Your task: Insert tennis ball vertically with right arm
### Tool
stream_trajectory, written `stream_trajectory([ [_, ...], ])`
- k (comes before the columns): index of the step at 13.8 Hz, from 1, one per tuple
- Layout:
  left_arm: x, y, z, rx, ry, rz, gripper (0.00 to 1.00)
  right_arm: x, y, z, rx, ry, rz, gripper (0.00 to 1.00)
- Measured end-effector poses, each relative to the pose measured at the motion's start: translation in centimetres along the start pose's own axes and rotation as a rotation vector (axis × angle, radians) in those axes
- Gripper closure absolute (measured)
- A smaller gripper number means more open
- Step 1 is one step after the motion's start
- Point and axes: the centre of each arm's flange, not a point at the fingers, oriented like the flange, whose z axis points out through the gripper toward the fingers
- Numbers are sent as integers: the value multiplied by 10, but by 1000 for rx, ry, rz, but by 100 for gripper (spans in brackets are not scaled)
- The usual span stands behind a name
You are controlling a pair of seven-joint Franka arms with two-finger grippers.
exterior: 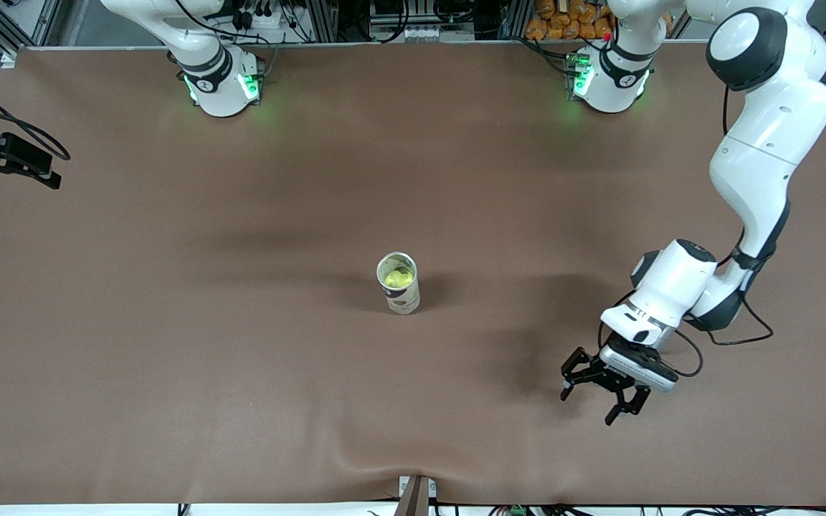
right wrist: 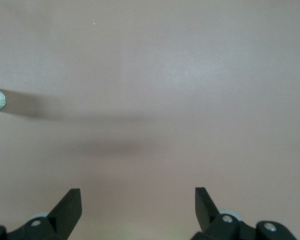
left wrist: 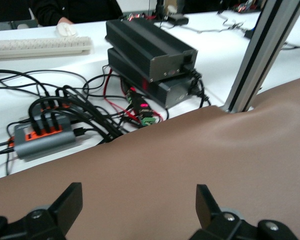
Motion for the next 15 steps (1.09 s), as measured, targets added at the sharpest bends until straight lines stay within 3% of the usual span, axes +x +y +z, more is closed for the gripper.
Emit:
stream_trajectory([
  [10, 94, 7, -39, 114, -250, -43, 0, -5, 4, 4, 3, -43, 9, 0],
  [15, 119, 4, -61, 124, -348, -168, 0, -7, 5, 5, 4, -56, 12, 0],
])
